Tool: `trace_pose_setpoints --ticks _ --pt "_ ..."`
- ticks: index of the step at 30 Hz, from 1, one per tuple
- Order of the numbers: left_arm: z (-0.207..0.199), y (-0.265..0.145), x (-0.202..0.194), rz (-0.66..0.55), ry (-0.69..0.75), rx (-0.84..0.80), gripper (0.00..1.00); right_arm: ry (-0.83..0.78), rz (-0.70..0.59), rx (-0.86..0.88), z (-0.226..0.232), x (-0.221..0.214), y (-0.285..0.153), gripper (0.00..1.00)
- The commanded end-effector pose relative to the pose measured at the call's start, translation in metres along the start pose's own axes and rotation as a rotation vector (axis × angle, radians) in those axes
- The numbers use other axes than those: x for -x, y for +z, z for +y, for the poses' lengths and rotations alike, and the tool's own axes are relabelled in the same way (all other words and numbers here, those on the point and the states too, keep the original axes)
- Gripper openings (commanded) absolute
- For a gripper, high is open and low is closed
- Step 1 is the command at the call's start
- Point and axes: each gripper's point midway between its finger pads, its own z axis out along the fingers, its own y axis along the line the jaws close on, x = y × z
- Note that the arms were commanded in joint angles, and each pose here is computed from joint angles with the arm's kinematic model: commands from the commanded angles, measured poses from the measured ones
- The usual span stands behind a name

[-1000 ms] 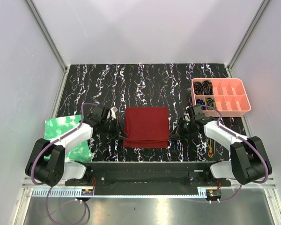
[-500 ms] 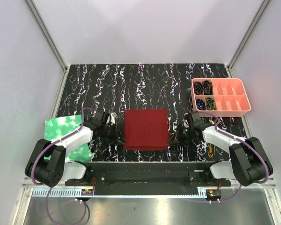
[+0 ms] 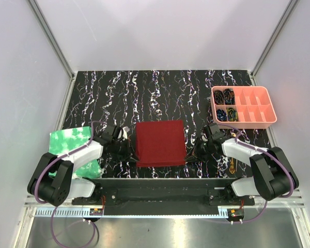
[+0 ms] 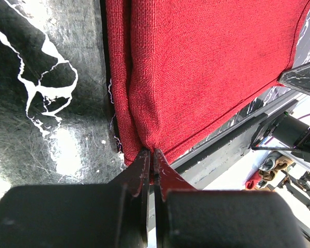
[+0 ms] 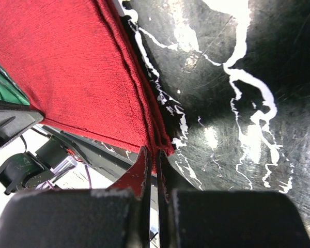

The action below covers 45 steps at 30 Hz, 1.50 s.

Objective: Fold the napkin into a case and place the utensils inside
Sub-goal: Smooth out the square-folded napkin at the center of the board.

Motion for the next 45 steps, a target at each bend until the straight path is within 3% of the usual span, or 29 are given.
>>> trace_pose_setpoints --ticks 1,10,13,17,22,25,27,30,32,34,39,45 --pt "0.003 0.002 -0.005 0.013 -0.001 -0.006 0.04 -0.011 -0.029 -0.049 -0.011 0.006 0.005 0.0" --pt "0.001 0.0 -0.013 0.033 -0.017 -0.033 0.13 -0.001 -0.028 -0.07 -0.011 0.009 0.005 0.0" --pt "0.0 -0.002 -0.02 0.056 -0.023 -0.045 0.23 0.001 -0.03 -0.073 -0.01 0.01 0.006 0.0" --pt "-0.003 -0.017 -0.019 0.008 -0.024 -0.021 0.46 0.0 -0.028 -0.077 -0.009 0.012 0.006 0.0" --pt "-0.023 -0.045 0.013 -0.131 0.025 0.024 0.56 -0.011 -0.02 -0.07 -0.007 0.011 0.006 0.05" --pt "-0.054 -0.049 0.025 -0.144 0.069 -0.092 0.51 -0.017 -0.018 -0.063 -0.006 0.01 0.005 0.08" --pt "-0.076 -0.039 0.032 -0.115 0.085 -0.19 0.39 -0.025 -0.021 -0.058 -0.005 0.011 0.004 0.11" --pt "-0.088 -0.022 0.024 -0.04 0.126 -0.228 0.27 -0.033 -0.012 -0.04 0.0 0.01 0.003 0.18" --pt "-0.088 -0.012 0.02 -0.017 0.147 -0.228 0.25 -0.038 -0.009 -0.032 0.002 0.009 0.003 0.2" --pt "-0.073 0.0 0.012 0.025 0.118 -0.194 0.19 -0.04 -0.005 -0.029 0.003 0.007 0.003 0.22" --pt "-0.01 0.008 -0.009 0.037 0.05 0.017 0.11 -0.094 -0.051 -0.051 0.008 0.012 -0.014 0.44" --pt "0.008 0.001 -0.011 -0.051 0.009 0.049 0.15 -0.193 -0.116 0.004 0.044 0.022 -0.035 0.64"
